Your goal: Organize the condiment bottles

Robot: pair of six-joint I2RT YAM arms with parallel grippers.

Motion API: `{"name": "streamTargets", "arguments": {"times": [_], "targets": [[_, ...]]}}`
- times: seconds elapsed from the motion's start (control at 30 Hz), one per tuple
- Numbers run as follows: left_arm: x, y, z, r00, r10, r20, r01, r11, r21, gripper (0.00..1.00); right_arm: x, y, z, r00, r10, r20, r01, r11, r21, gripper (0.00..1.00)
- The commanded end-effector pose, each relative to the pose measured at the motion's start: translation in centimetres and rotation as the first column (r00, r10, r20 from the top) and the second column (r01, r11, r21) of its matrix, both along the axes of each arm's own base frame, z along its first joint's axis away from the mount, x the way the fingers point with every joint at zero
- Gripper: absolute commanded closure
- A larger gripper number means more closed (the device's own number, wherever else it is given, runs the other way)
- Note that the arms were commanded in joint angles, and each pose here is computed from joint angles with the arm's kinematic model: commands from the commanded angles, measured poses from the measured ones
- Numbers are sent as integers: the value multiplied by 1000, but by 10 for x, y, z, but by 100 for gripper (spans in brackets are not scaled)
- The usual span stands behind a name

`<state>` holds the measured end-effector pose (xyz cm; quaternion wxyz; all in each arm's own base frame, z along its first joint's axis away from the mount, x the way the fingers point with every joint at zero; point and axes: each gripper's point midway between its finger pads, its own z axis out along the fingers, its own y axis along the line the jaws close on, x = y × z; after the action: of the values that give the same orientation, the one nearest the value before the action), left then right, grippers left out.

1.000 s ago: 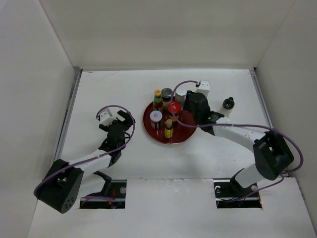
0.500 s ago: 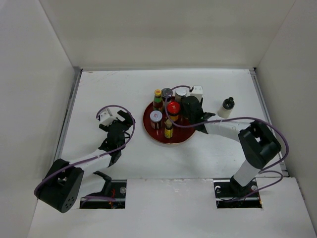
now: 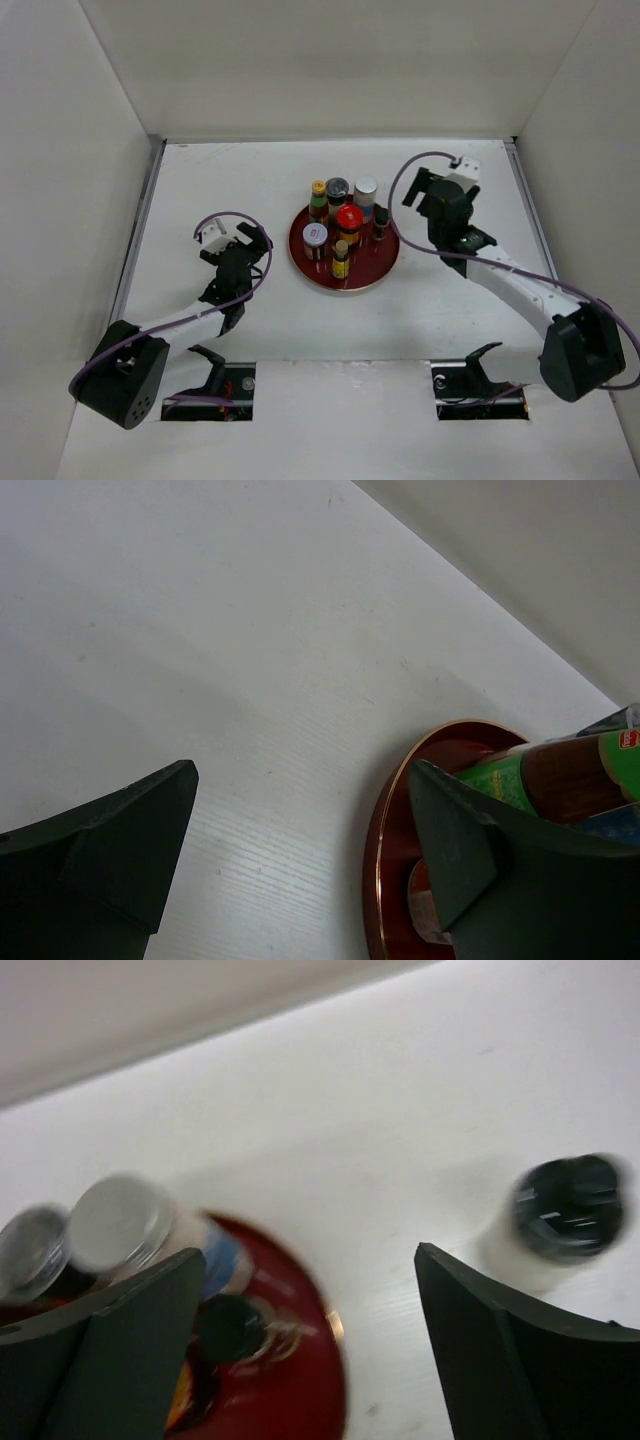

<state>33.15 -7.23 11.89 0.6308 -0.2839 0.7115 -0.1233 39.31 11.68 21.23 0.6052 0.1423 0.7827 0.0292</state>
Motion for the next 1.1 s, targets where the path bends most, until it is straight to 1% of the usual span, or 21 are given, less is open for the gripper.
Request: {"name": "streamTargets", "arguments": {"times": [0.0,0.03,0.1,0.17,0.33,0.43,0.47,0.5,0.53,0.57,0.63,0.67,0.7,0.77,0.83,0.93,1.07], "targets": [[9,-4,23,998,-1,70,4,999,-43,14,-3,-70,-9,977,-211,-9,210,977,-39,3],[9,-4,23,998,-1,70,4,999,-43,14,-2,-87,-11,967,-256,-12,255,966,-48,0],[9,-5,23,998,-3,70,6,999,-43,14,1,-110,-18,950,-311,-35,308,949,-66,0],[9,-5,23,998,-3,70,6,999,-43,14,7,-124,-31,937,-339,-83,332,939,-87,0],[9,-4,23,997,-3,72,6,999,-43,14,26,-129,-59,934,-316,-164,307,948,-80,0],[9,-4,23,997,-3,72,6,999,-43,14,39,-121,-68,947,-272,-174,270,962,-32,0],[9,-4,23,997,-3,72,6,999,-43,14,43,-120,-69,949,-266,-168,266,964,-24,2],[9,-5,23,998,-3,70,6,999,-43,14,46,-121,-69,951,-266,-160,266,964,-18,11],[9,-5,23,998,-3,70,6,999,-43,14,47,-123,-69,950,-271,-152,272,962,-15,17],[9,-5,22,998,-3,69,6,999,-42,14,47,-124,-68,950,-277,-145,278,961,-15,22],[9,-5,22,998,-3,69,6,999,-44,14,47,-126,-66,952,-283,-116,284,959,-16,42],[9,-5,22,998,-3,69,6,999,-44,14,44,-127,-63,952,-290,-100,290,957,-14,46],[9,-5,22,998,-3,69,6,999,-44,14,38,-128,-58,950,-302,-85,301,953,-15,48],[9,-5,22,998,-3,69,6,999,-44,14,21,-114,-48,955,-290,-55,290,957,-16,48],[9,-5,23,997,-3,71,6,999,-44,14,0,-103,-39,959,-280,-35,278,959,-51,48],[9,-5,23,997,-7,72,10,999,-46,14,-33,-81,-37,971,-234,-50,229,969,-91,47],[10,-5,22,998,-6,68,9,999,-44,12,-64,-44,-26,991,-125,-38,122,990,-75,47]]}}
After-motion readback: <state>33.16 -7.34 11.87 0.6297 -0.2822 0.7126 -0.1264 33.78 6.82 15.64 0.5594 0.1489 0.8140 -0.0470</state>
